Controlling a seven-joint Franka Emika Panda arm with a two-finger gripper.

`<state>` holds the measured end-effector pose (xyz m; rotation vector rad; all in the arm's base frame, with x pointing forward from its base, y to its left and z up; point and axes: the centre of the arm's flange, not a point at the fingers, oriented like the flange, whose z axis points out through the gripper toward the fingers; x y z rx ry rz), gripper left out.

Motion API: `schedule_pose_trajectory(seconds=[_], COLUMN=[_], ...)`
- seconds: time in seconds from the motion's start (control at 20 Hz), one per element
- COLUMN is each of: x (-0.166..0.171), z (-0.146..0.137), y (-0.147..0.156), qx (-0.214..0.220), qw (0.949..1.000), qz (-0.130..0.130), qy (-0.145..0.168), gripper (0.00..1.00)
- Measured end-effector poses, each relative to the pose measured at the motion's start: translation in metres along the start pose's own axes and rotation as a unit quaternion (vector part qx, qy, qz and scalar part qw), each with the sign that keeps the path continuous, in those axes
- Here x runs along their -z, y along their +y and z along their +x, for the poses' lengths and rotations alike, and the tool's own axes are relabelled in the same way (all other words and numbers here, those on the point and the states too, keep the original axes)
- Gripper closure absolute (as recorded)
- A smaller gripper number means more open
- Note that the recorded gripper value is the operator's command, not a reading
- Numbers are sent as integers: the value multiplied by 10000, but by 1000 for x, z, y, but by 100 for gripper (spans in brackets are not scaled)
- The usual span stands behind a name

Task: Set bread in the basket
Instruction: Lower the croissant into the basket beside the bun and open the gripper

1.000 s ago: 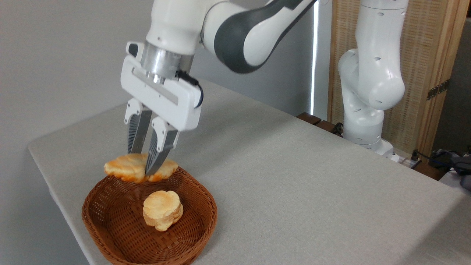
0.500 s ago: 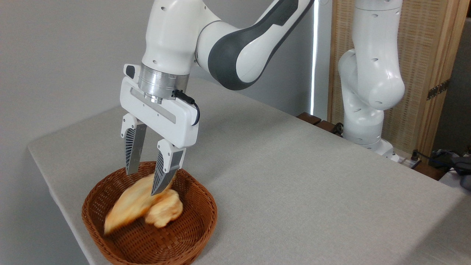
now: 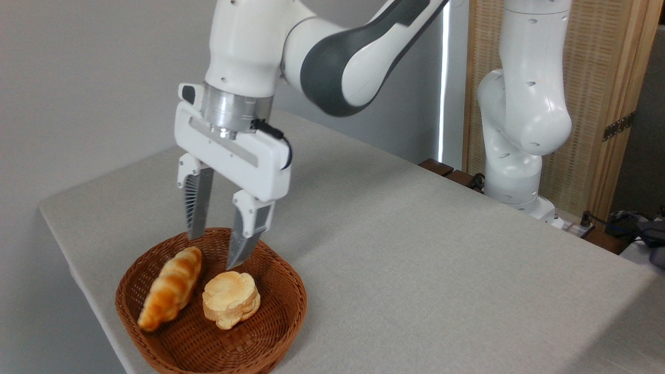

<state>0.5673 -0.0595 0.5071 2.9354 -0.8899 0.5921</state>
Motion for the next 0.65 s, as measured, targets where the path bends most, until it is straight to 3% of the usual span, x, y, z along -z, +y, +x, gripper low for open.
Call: schedule_pose_trajectory(seconds=[0.15,0.35,0.65], x=[19,32,38], z=[-16,-33,-40], y=[-5,-4,-10], qx=[55,-205,-166], qw=[9992,9953,9932], qz=[-237,-238,-275], qy=[-314,-912,-1118], gripper=[0,0,0])
